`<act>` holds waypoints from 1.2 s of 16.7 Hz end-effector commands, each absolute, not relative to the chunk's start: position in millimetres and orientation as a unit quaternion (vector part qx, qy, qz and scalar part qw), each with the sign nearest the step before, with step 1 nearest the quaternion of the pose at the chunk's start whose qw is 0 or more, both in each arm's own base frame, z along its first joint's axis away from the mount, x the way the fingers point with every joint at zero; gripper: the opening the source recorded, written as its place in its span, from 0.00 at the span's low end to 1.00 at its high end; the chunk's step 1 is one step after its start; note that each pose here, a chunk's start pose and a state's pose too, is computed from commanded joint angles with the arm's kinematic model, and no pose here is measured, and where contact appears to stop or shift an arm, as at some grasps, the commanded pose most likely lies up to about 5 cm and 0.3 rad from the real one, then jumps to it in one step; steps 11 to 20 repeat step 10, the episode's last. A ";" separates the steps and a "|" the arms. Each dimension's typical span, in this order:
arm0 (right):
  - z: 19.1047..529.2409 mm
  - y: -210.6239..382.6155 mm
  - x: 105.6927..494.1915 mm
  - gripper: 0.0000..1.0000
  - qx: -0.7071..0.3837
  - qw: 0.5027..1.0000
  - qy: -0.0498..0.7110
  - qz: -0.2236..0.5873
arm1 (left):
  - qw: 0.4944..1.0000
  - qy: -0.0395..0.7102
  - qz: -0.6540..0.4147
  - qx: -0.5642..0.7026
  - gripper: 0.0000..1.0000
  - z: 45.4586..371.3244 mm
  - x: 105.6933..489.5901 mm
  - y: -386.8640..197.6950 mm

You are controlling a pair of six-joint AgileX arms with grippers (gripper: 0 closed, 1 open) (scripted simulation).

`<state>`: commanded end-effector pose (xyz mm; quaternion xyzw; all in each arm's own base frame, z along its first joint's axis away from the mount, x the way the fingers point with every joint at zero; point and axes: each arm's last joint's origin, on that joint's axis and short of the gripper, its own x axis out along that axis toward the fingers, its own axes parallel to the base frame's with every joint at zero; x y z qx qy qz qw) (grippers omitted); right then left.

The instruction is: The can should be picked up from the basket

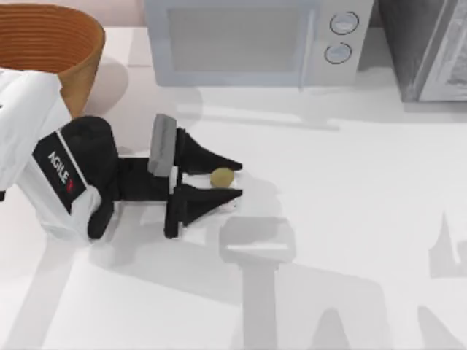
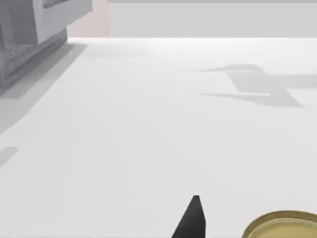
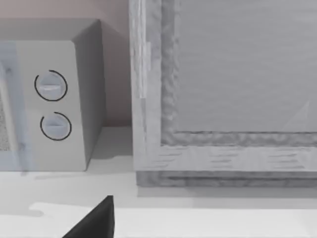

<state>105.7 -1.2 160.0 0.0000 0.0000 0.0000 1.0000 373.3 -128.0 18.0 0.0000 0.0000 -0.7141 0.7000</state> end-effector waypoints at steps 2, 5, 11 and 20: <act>160.0 -1.2 105.7 1.00 0.000 1.000 0.000 0.000 | 0.700 0.000 -0.714 0.000 0.83 18.0 373.3 -128.0; 160.0 -1.2 105.7 1.00 0.000 1.000 0.000 0.000 | 0.700 0.000 -0.714 0.000 1.00 18.0 373.3 -128.0; 160.0 -1.2 105.7 1.00 0.000 1.000 0.000 0.000 | 0.700 0.000 -0.714 0.000 1.00 18.0 373.3 -128.0; 160.0 -1.2 105.7 1.00 0.000 1.000 0.000 0.000 | 0.700 0.000 -0.714 0.000 1.00 18.0 373.3 -128.0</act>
